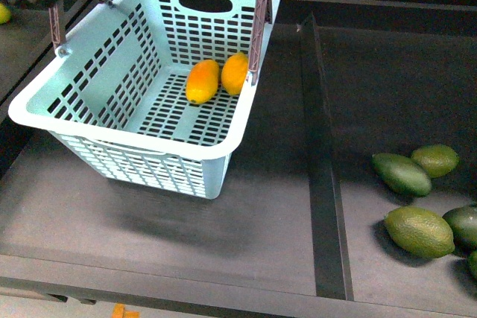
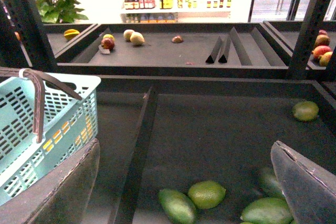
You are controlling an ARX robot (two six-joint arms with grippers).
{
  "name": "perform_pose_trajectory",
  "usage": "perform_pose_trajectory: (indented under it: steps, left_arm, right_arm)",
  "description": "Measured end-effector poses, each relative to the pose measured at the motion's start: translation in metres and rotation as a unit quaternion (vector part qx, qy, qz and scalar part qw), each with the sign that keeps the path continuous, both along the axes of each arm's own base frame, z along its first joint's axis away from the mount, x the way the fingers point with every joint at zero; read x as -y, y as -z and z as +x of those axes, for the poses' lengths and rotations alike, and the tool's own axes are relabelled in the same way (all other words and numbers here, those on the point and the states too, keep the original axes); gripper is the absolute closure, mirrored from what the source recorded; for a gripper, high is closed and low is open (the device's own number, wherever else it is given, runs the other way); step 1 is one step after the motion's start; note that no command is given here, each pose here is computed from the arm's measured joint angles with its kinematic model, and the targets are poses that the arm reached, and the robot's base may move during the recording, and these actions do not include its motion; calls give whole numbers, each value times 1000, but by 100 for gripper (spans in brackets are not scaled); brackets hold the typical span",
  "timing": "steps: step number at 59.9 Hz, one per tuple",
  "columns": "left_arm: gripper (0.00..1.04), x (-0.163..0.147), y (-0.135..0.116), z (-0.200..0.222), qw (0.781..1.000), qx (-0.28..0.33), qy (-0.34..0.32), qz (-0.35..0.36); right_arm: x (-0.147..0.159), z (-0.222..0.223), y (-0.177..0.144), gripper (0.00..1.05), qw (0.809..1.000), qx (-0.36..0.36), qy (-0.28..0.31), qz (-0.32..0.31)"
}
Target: Pick lemon and mango into basket
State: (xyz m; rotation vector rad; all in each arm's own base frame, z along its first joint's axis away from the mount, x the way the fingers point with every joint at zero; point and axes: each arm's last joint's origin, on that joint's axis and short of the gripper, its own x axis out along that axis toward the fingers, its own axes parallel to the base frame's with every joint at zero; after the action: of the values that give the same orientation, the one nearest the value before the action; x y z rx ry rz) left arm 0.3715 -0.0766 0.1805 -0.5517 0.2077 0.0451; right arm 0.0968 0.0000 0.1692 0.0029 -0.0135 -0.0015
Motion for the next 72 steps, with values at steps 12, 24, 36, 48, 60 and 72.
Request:
perform_pose_trajectory:
  steps: [12, 24, 36, 48, 60, 72]
  left_arm:
    - [84, -34, -11, -68, 967, 115, 14, 227]
    - [101, -51, 5, -119, 960, 95, 26, 261]
    - [101, -62, 13, -155, 959, 105, 22, 264]
    - [101, -76, 18, -185, 959, 97, 22, 266]
    - [101, -76, 18, -206, 959, 96, 25, 266]
    - [101, -76, 17, -222, 959, 98, 25, 266]
  right_arm:
    - [0, 0, 0, 9, 1000, 0, 0, 0]
    - [0, 0, 0, 9, 1000, 0, 0, 0]
    - [0, 0, 0, 9, 1000, 0, 0, 0]
    - [0, 0, 0, 9, 1000, 0, 0, 0]
    - [0, 0, 0, 9, 1000, 0, 0, 0]
    - [0, 0, 0, 9, 1000, 0, 0, 0]
